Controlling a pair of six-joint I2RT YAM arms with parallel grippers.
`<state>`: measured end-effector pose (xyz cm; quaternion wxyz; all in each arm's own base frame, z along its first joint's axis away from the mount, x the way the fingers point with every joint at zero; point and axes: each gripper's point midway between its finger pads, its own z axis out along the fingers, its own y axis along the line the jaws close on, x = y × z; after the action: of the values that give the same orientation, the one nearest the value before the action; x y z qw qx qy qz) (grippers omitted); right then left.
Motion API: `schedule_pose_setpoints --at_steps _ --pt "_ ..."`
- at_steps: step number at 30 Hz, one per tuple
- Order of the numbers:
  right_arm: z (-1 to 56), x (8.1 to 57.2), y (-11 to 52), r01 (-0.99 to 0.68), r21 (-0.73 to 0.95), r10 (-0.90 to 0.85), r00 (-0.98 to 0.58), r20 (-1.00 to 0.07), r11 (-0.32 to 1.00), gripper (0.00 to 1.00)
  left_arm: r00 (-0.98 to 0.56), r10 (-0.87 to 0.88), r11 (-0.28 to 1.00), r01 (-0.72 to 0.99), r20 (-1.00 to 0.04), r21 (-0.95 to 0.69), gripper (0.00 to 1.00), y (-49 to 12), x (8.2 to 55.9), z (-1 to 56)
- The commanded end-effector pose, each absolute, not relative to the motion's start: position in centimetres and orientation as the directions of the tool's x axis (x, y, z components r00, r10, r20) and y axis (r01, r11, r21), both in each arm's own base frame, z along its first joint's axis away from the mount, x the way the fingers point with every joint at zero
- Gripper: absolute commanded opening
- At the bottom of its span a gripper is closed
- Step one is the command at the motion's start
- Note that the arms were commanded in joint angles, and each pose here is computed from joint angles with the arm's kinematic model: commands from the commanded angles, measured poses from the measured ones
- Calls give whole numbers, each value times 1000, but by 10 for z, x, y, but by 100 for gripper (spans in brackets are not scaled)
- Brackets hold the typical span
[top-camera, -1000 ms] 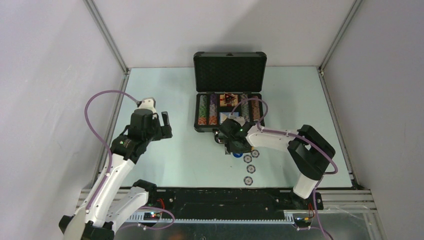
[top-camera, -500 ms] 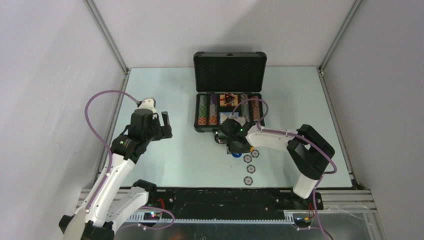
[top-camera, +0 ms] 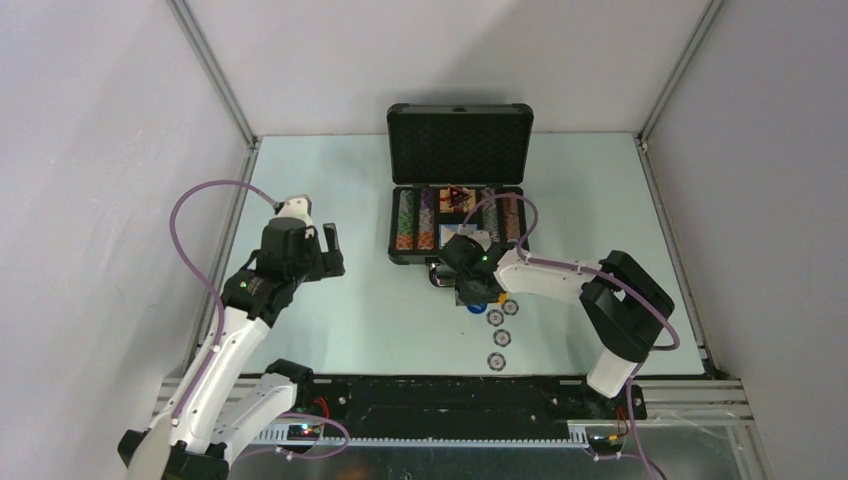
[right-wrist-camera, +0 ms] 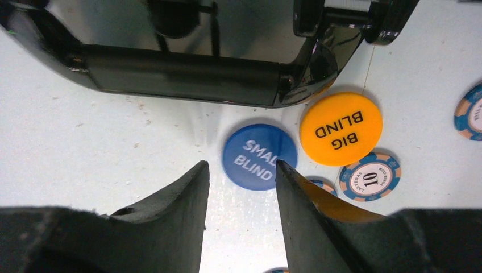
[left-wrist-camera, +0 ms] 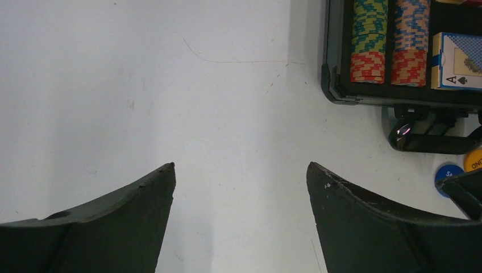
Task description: Pack up texas hold em set
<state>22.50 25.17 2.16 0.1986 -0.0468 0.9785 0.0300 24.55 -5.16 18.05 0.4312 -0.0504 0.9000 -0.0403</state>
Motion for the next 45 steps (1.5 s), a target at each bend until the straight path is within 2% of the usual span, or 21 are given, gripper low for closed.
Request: schedule_pose_setpoints --at_steps 1,7,12,17,25,45 --pt "78 253 267 -137 93 -71 -857 -511 986 52 -608 -124 992 -51 -784 -118 90 -52 250 183" --pt "129 289 278 -156 128 -53 -809 -585 979 53 -605 -125 992 -54 -787 -116 90 -51 250 184" --pt "114 286 265 -116 90 -51 -847 -529 989 65 -604 -123 992 -57 -788 -112 90 -50 250 184" --pt "77 258 249 -66 116 -8 -896 -443 991 74 -603 -122 992 -55 -788 -112 90 -50 250 184" --pt "45 236 247 -53 155 1 -944 -330 986 77 -607 -120 992 -50 -785 -113 90 -51 251 184" --pt "23 227 252 -48 145 -8 -965 -263 988 76 -605 -119 993 -52 -787 -110 90 -51 251 184"
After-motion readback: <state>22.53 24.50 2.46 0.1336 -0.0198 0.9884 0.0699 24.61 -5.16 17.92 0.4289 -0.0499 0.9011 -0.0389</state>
